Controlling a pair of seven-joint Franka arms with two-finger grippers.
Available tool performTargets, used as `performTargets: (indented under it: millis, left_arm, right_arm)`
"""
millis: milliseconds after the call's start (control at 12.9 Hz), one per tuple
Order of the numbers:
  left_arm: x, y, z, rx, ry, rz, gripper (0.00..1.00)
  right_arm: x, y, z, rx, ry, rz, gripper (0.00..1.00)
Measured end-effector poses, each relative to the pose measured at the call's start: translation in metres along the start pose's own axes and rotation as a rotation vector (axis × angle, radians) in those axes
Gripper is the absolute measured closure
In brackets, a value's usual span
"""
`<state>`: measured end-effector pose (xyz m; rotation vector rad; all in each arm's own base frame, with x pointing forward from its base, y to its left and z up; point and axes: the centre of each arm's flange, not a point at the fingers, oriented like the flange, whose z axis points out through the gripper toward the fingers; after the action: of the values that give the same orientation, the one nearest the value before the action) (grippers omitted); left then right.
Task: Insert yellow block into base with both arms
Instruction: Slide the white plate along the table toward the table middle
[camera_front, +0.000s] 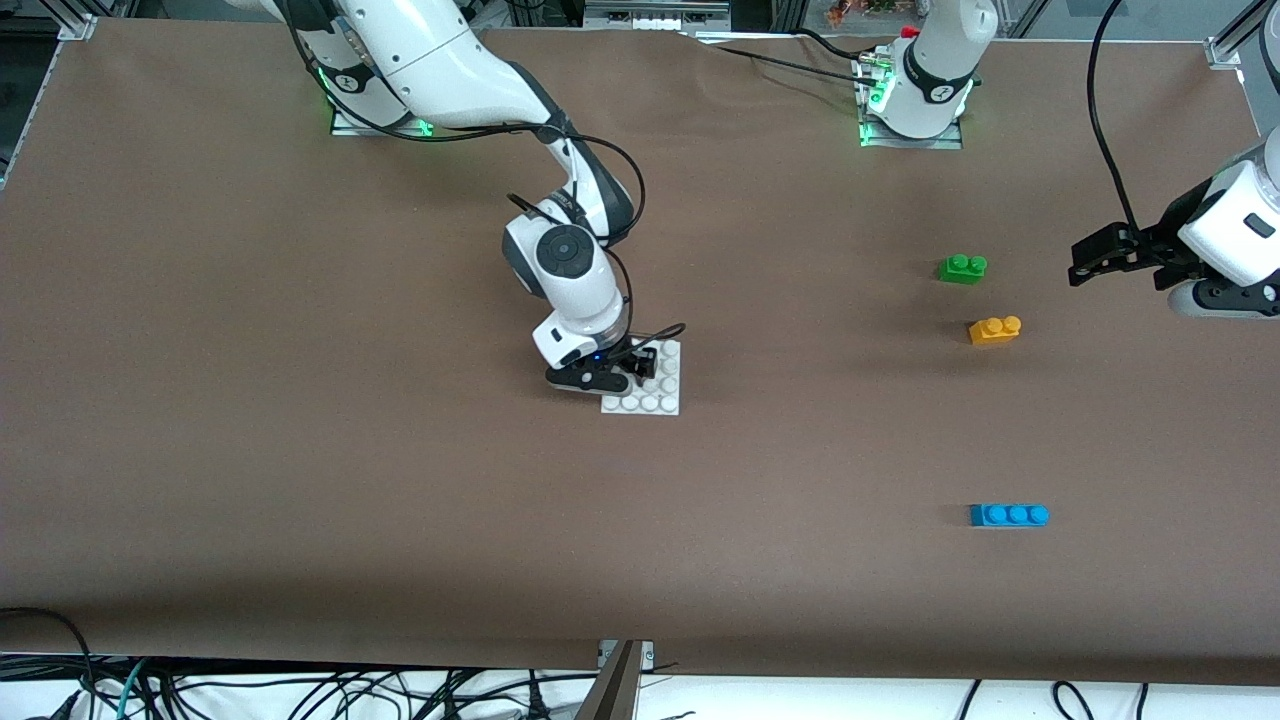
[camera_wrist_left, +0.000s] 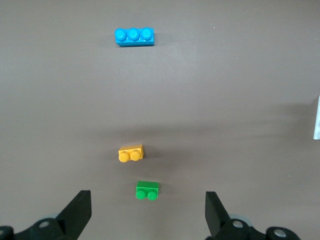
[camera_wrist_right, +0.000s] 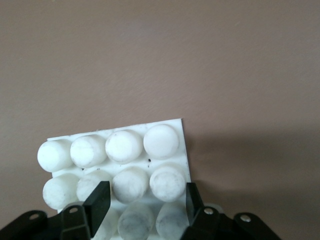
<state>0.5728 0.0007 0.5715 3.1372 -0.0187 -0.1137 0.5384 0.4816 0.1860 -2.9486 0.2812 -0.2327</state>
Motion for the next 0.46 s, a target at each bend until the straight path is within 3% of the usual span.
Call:
performTargets:
  millis: [464]
  left_arm:
    - [0.000, 0.000, 0.000, 0.000, 0.000, 0.000, 0.00]
  right_arm:
    - [-0.023, -0.034, 0.007, 0.019, 0.018, 0.018, 0.30]
